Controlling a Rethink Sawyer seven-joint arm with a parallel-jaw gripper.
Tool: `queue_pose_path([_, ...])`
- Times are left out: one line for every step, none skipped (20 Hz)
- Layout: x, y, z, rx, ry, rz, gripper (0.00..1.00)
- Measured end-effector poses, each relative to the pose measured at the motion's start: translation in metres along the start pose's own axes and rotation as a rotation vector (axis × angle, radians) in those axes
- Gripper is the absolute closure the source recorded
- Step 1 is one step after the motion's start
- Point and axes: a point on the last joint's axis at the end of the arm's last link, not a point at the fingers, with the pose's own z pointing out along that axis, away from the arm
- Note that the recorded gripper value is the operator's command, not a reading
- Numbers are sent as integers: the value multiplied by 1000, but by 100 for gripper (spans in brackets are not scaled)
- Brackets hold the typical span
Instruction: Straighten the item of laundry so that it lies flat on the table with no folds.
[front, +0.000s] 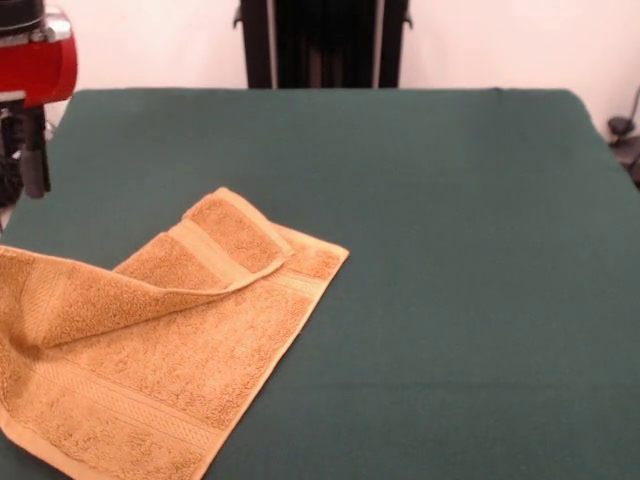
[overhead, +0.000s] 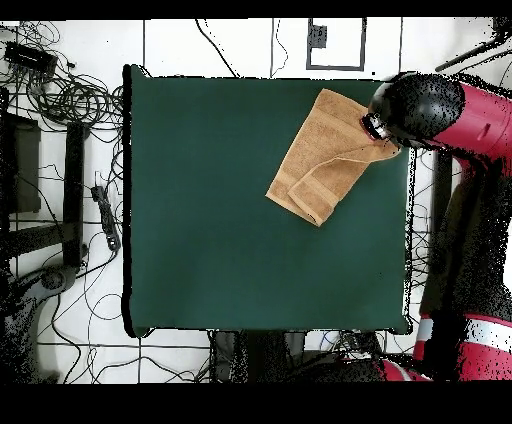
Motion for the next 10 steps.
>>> queue_pose_path([-2,1,-2,5,-1,5,0])
queue_pose_path([-5,3,-3,11,-2,14,0])
queue_pose_path([-7,5,-4,16,-3,21,0])
queue_pose_path([-11,8,-7,29,-5,32,0])
queue_pose_path([-14,11,-9,37,-7,40,0])
queue_pose_path([-17,14,-11,48,-11,49,0])
queue_pose_path([-20,17,-13,61,-12,59,0])
queue_pose_path([-21,20,-14,71,-13,68,0])
queue_pose_path([-23,22,-14,80,-15,76,0])
queue_pose_path([-23,23,-14,84,-16,79,0])
